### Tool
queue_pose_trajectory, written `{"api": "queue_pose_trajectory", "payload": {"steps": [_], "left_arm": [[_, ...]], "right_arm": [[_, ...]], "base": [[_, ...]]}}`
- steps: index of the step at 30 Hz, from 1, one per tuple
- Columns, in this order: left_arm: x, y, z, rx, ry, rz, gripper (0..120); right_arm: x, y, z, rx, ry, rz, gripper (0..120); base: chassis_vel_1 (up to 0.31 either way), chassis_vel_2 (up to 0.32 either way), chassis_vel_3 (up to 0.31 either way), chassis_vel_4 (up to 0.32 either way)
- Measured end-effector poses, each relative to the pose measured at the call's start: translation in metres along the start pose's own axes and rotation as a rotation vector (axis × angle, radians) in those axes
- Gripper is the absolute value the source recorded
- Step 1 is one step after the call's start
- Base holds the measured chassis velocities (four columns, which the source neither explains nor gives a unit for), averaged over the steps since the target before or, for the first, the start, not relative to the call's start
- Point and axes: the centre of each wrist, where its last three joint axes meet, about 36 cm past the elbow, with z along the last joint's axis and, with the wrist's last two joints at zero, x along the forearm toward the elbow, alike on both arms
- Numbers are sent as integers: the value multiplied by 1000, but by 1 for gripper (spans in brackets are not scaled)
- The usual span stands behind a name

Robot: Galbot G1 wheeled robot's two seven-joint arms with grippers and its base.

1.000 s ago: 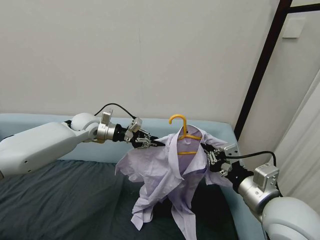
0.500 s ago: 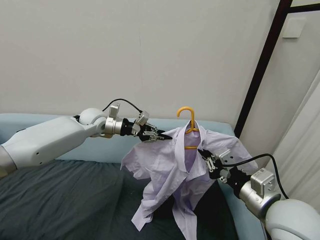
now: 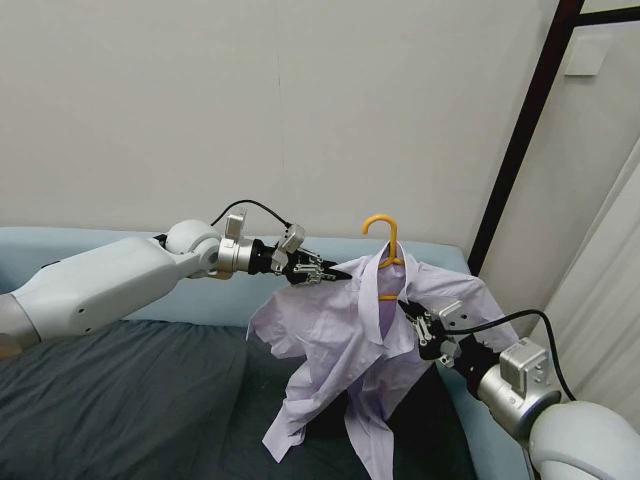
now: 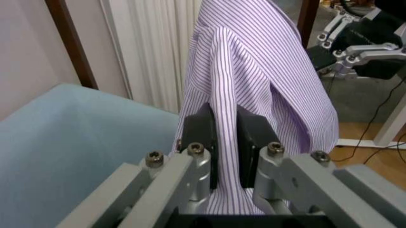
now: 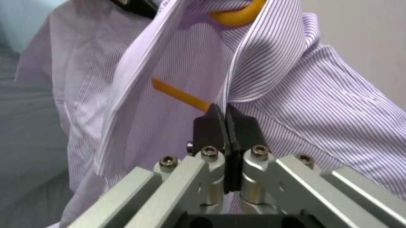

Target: Pick up the clothes from the sofa and hang them on the clothes hanger.

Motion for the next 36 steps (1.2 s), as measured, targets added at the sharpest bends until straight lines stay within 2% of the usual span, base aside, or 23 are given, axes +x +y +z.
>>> {"api": "queue_pose_trajectory", "payload": {"steps": [7,10,11,15,16,20,21,25,26,30,31,34,36], "left_arm": [[7,0,0,-5,-6,3,8],[12,-2,7,0,-14,6,8],[12,-2,7,0,-14,6,8],[18,0,16,8,-23,-13,8],[18,0,16,8,-23,-13,8],[24,4,21,7,-35,-34,8],[24,4,21,7,-35,-34,8],[32,4,27,13,-49,-60,8],[32,4,27,13,-49,-60,8],[29,3,29,17,-56,-53,8],[29,3,29,17,-56,-53,8],[31,1,28,18,-66,-18,8],[34,-1,28,15,-70,7,8]], "right_arm": [[2,1,-3,-36,6,-9,0],[5,-1,-10,-76,-2,-5,14],[5,-1,-10,-76,-2,-5,14],[15,0,-24,-101,-25,-22,32],[15,0,-24,-101,-25,-22,32],[20,-3,-34,-121,-33,-20,48],[20,-3,-34,-121,-33,-20,48],[21,-4,-33,-51,-45,-1,70],[21,-4,-33,-51,-45,-1,70],[22,-6,-34,-23,-46,9,88],[22,-6,-34,-23,-46,9,88],[22,-10,-38,-36,-54,17,98],[20,-20,-44,-40,-58,30,100]], "base": [[0,0,0,0],[0,0,0,0],[0,0,0,0],[0,0,0,0],[0,0,0,0],[0,0,0,0],[0,0,0,0],[0,0,0,0],[0,0,0,0],[0,0,0,0],[0,0,0,0],[0,0,0,0],[0,0,0,0]]}}
